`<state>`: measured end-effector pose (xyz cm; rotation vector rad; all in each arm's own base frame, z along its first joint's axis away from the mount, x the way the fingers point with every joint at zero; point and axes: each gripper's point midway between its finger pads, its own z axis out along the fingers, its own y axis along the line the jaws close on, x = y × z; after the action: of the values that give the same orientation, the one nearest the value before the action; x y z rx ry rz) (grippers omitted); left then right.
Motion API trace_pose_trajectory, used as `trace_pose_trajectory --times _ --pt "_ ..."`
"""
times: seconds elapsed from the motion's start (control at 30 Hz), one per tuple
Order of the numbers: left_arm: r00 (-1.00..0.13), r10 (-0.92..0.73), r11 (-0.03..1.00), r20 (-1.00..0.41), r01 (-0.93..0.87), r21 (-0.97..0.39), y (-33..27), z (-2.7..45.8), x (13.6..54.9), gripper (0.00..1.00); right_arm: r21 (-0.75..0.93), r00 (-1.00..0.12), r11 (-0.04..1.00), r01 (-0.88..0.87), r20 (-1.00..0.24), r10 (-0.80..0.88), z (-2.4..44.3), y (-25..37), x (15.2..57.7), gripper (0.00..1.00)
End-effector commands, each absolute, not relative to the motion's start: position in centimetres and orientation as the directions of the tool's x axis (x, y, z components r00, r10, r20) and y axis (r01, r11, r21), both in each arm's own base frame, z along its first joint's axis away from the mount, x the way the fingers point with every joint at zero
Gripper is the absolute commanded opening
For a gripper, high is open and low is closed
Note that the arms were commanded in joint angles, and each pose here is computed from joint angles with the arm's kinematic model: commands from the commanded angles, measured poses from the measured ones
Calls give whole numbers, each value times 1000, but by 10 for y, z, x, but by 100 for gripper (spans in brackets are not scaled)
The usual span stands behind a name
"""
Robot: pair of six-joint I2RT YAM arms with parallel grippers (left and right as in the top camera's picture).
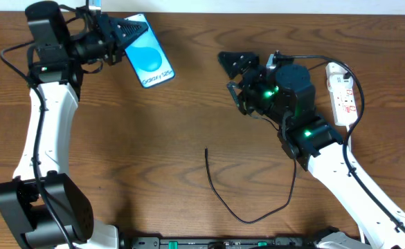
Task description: Plug charger to phone and switch on socket
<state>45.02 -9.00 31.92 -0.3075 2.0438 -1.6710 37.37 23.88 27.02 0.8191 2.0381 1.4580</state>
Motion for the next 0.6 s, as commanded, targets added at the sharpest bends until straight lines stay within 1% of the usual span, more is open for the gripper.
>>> trace_pose_trajectory --times 0.0,0.13,0.23,0.57 --pt "-868 -335 209 -365 309 -928 -91 337 426 8 916 -699 392 84 -227 679 268 234 375 99" --pt "-843 -310 219 -439 386 -896 -85 339 423 7 886 -708 462 41 -301 639 263 232 373 99" --pt "-825 -312 236 -472 414 -879 -80 339 424 7 870 -710 492 34 -325 625 259 231 373 99" --pt "-804 -338 260 -489 420 -870 -63 336 426 8 804 -743 593 45 -370 558 234 226 365 99"
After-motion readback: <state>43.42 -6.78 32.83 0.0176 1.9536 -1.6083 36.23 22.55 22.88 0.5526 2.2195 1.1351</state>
